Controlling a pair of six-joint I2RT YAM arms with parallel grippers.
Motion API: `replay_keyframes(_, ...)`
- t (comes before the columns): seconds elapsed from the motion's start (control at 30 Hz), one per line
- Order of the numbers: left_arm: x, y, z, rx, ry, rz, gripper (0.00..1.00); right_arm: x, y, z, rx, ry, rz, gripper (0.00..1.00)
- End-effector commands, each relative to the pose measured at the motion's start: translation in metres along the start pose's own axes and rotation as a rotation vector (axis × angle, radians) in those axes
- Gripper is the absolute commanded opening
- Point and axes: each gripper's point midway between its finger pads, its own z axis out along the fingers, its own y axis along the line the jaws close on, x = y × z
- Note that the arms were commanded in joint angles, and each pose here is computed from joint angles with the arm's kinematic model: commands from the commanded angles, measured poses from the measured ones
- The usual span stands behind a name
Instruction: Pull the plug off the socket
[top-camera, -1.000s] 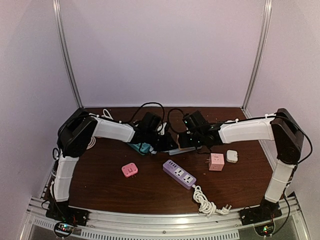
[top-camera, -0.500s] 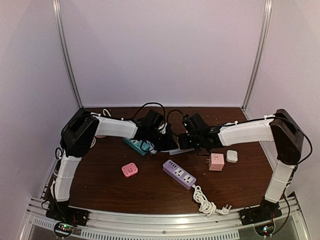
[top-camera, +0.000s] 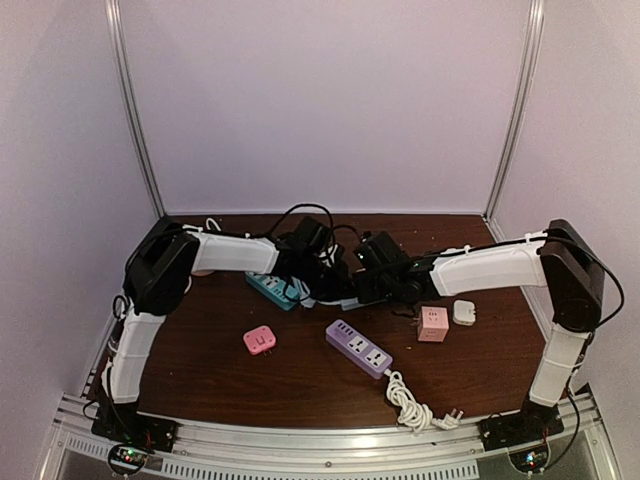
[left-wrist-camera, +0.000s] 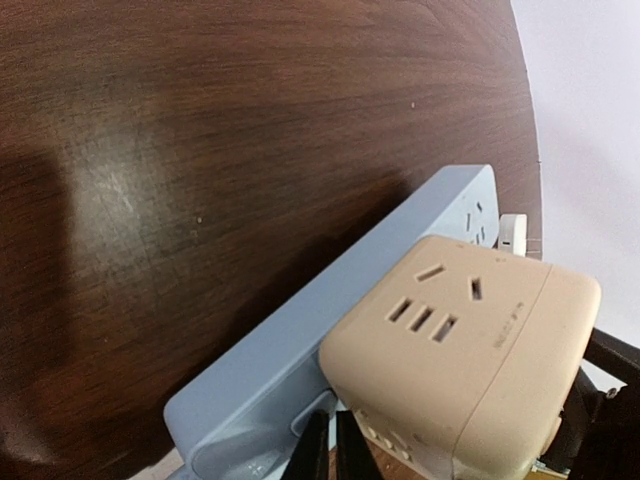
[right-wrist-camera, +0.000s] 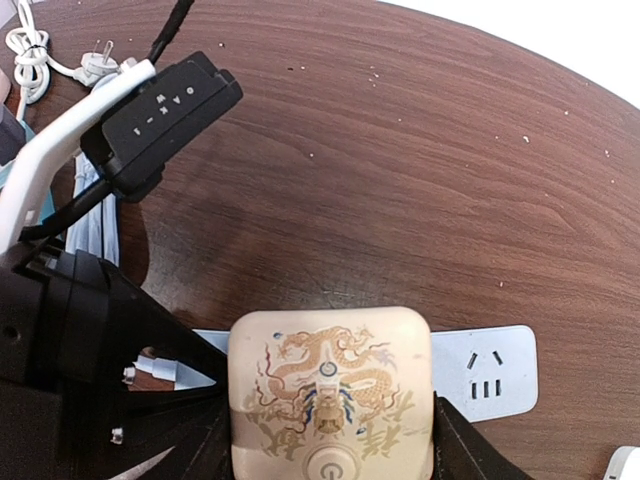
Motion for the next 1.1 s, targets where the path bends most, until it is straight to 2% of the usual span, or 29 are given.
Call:
replay_keyframes(0.0,0.048,0.104,0.033,-0.306,0.096,-0.077,0.07,-0.035,0.027,-0.022,-0.194,-0.089,0.094,0.14)
replay_keyframes(0.17,0.053,0.109,0.034,-0.322,0.104,-0.079,0.07,-0.039,0.013,-0.019,-0.342,-0.067,0.252,0.14)
replay_keyframes(0.33,0.054,0.112,0.035,-0.339,0.105,-0.079,0.06,-0.040,0.019,-0.023,-0.396,-0.057,0.272,0.14)
replay_keyframes(0.67,0.058,0.118,0.038,-0.357,0.110,-0.086,0.06,-0.044,0.044,-0.038,-0.222,-0.116,0.067,0.14)
replay_keyframes(0.9,0.059,0.118,0.040,-0.354,0.117,-0.080,0.06,-0.047,0.039,-0.038,-0.228,-0.113,0.082,0.14)
replay_keyframes(1.07,0.050,0.106,0.035,-0.332,0.101,-0.046,0.06,-0.052,0.017,-0.039,-0.235,-0.105,0.131,0.14)
